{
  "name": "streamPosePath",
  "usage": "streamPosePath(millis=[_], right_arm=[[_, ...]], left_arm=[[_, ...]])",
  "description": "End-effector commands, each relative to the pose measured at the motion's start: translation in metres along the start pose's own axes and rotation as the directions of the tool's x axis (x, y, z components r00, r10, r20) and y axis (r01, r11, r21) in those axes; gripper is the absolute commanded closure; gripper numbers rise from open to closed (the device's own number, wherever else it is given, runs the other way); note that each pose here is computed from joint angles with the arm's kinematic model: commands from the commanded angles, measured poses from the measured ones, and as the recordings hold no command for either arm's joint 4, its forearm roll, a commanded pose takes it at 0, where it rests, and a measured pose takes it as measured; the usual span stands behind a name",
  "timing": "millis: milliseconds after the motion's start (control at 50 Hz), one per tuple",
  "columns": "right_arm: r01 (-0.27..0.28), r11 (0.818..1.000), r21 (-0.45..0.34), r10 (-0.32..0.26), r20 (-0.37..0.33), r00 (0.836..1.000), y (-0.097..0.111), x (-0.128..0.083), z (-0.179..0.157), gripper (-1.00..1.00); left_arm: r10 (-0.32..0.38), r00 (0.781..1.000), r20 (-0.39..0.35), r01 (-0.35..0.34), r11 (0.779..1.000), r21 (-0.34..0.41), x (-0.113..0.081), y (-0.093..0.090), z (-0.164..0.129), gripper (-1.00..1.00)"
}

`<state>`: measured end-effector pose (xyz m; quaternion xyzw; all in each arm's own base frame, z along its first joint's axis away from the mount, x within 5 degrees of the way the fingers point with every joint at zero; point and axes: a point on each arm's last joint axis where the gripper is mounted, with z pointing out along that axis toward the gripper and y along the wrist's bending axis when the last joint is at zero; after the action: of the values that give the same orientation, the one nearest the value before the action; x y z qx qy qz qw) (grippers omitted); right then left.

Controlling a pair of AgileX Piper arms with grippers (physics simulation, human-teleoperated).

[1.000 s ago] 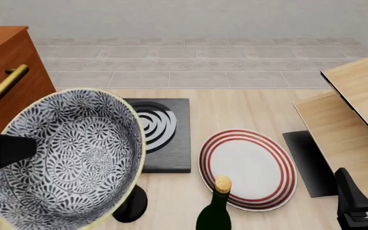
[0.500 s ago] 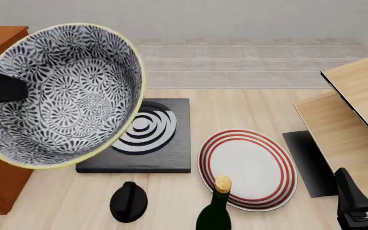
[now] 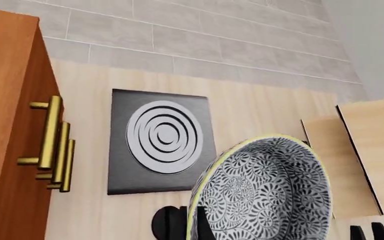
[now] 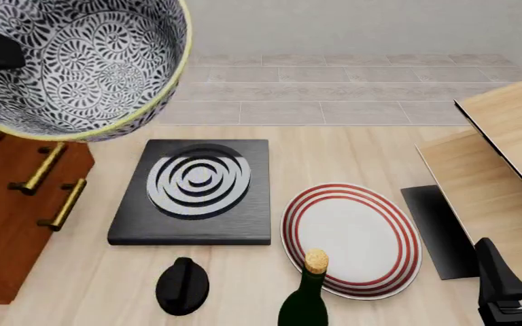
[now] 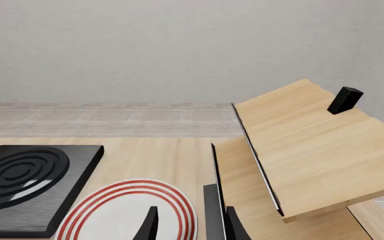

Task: Put the bowl on the top of the cabinet.

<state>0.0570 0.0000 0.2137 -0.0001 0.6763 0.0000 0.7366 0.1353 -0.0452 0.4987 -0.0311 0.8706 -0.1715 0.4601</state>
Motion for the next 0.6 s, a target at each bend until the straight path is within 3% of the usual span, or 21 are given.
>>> streamPosePath(millis=[20,340,600], right_arm=[[0.0,1.0,0.0,0.0,0.001,1.0,0.0,0.0,0.0,-1.0],[0.0,1.0,0.0,0.0,0.0,1.0,0.0,0.0,0.0,-1.0],[0.0,1.0,0.0,0.0,0.0,1.0,0.0,0.0,0.0,-1.0]], left_arm=[[-0.028,0.999,0.047,0.03,0.999,-0.039,-0.016,0.004,0.006,1.0],[-0.087,0.994,0.067,0.092,0.992,-0.089,-0.025,0.013,0.02,1.0],[-0.167,0.98,0.113,0.182,0.973,-0.14,-0.035,0.027,0.034,1.0]])
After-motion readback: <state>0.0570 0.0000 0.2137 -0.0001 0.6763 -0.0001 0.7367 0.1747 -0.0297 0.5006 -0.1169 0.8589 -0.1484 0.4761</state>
